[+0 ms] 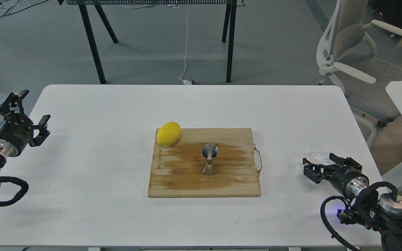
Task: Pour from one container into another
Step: 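Move the right gripper to the small clear glass and grasp it, then lift the clear glass with the right gripper and carry it over the jigger, then tilt the clear glass above the jigger to pour into it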
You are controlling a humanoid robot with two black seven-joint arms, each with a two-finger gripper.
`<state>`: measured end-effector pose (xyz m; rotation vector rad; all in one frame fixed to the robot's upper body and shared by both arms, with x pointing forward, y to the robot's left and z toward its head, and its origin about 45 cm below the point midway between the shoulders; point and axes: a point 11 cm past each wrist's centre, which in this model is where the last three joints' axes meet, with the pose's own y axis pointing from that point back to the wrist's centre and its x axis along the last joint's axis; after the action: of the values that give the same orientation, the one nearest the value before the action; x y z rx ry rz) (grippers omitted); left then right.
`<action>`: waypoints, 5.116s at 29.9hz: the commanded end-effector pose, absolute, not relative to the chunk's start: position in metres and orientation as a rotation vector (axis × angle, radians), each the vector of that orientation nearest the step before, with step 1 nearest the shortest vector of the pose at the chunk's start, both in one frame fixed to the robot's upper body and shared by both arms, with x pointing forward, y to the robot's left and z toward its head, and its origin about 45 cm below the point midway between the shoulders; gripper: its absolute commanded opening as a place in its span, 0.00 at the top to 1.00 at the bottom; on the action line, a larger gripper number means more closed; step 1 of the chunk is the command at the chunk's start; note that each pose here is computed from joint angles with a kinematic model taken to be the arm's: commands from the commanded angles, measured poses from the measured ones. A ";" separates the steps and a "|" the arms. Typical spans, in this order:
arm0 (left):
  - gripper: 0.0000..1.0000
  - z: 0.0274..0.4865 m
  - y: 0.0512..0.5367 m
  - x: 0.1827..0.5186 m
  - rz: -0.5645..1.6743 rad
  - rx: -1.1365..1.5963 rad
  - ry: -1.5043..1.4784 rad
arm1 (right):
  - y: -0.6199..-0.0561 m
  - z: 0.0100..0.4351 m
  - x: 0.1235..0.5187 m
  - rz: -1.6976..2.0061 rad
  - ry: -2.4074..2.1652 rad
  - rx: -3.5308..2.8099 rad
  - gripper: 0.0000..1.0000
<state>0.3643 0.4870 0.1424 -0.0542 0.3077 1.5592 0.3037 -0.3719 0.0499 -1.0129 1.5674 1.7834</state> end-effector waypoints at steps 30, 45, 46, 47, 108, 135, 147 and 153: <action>0.01 0.129 0.493 0.358 1.607 -0.029 0.322 | -0.367 0.046 0.307 1.767 1.557 -1.003 0.82; 0.01 0.128 0.492 0.358 1.605 -0.027 0.323 | -0.328 0.119 0.339 1.586 1.362 -1.444 0.85; 0.01 0.128 0.493 0.358 1.607 -0.028 0.322 | -0.320 0.130 0.344 1.553 1.341 -1.523 0.85; 0.01 0.129 0.494 0.359 1.607 -0.028 0.320 | -0.309 0.142 0.348 1.518 1.316 -1.608 0.85; 0.01 0.115 0.461 0.368 1.559 -0.056 0.361 | -0.125 0.182 0.353 0.527 1.058 -3.271 0.85; 0.01 0.115 0.467 0.366 1.575 -0.046 0.356 | -0.115 0.187 0.354 0.330 0.989 -3.396 0.84; 0.01 0.115 0.467 0.366 1.575 -0.046 0.356 | -0.128 0.186 0.356 0.249 1.007 -3.462 0.83; 0.01 0.115 0.467 0.365 1.576 -0.045 0.357 | -0.126 0.187 0.355 0.241 0.957 -3.479 0.84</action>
<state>0.3659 0.4667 0.1152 -0.0463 0.3553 1.5755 0.3554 -0.1269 0.1865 -3.4719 0.9792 0.2443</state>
